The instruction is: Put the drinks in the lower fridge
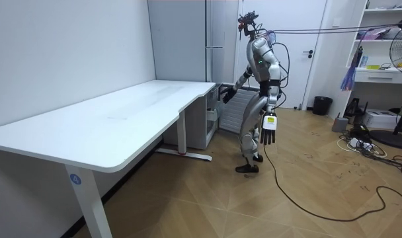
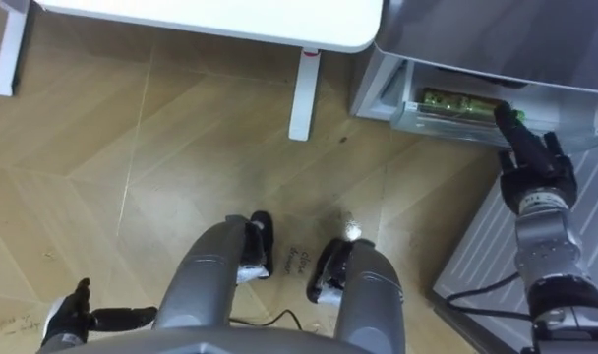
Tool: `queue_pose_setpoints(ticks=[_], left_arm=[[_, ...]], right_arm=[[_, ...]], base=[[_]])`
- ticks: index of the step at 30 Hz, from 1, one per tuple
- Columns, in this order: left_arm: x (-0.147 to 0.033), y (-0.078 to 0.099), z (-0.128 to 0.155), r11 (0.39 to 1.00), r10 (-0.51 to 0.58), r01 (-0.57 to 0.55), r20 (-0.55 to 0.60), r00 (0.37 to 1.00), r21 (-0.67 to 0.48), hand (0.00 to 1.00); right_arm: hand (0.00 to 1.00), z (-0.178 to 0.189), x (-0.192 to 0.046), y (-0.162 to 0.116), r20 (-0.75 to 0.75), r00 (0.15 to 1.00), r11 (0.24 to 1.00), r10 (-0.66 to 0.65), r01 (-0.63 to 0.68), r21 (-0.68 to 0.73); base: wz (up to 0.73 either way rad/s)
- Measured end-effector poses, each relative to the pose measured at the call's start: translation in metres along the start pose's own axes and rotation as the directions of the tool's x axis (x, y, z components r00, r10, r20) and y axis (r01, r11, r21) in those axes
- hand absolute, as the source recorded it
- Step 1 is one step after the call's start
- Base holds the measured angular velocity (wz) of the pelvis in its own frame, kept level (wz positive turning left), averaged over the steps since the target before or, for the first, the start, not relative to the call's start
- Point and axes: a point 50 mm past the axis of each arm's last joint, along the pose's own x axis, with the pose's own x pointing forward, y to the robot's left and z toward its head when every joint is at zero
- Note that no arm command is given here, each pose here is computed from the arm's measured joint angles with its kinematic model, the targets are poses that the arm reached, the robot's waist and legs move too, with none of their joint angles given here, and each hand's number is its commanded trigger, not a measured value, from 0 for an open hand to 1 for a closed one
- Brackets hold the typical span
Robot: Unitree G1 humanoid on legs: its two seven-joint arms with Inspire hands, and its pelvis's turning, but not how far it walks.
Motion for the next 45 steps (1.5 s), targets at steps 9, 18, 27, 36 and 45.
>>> queue_pose_setpoints(ticks=[9, 18, 27, 36, 45], left_arm=[[0.004, -0.005, 0.011, 0.999, -0.024, 0.024, 0.020, 1.000, 0.021, 0.00], [0.005, -0.014, 0.015, 0.995, -0.061, 0.061, 0.005, 0.998, 0.078, 0.00], [0.004, -0.020, 0.019, 0.992, -0.088, 0.087, -0.003, 0.996, 0.095, 0.00], [0.004, -0.016, 0.034, 0.992, -0.091, 0.085, 0.064, 0.994, 0.095, 0.00], [0.004, -0.010, 0.039, 0.993, -0.077, 0.067, 0.106, 0.991, 0.094, 0.00]], right_arm=[[0.00, 0.012, 0.016, 0.031, 0.012, 0.999, 0.999, 0.050, -0.050, 0.016], [0.00, 0.032, 0.021, 0.034, 0.059, 0.998, 0.999, 0.029, -0.032, 0.037], [0.00, 0.051, 0.028, 0.048, 0.116, 0.993, 0.996, -0.031, 0.021, 0.088], [0.00, 0.057, 0.032, 0.071, 0.096, 0.993, 0.986, -0.066, 0.050, 0.161], [0.00, 0.066, 0.033, 0.085, 0.115, 0.984, 0.965, -0.136, 0.105, 0.240]], base=[[0.04], [-0.02], [0.04], [0.10], [0.03]])
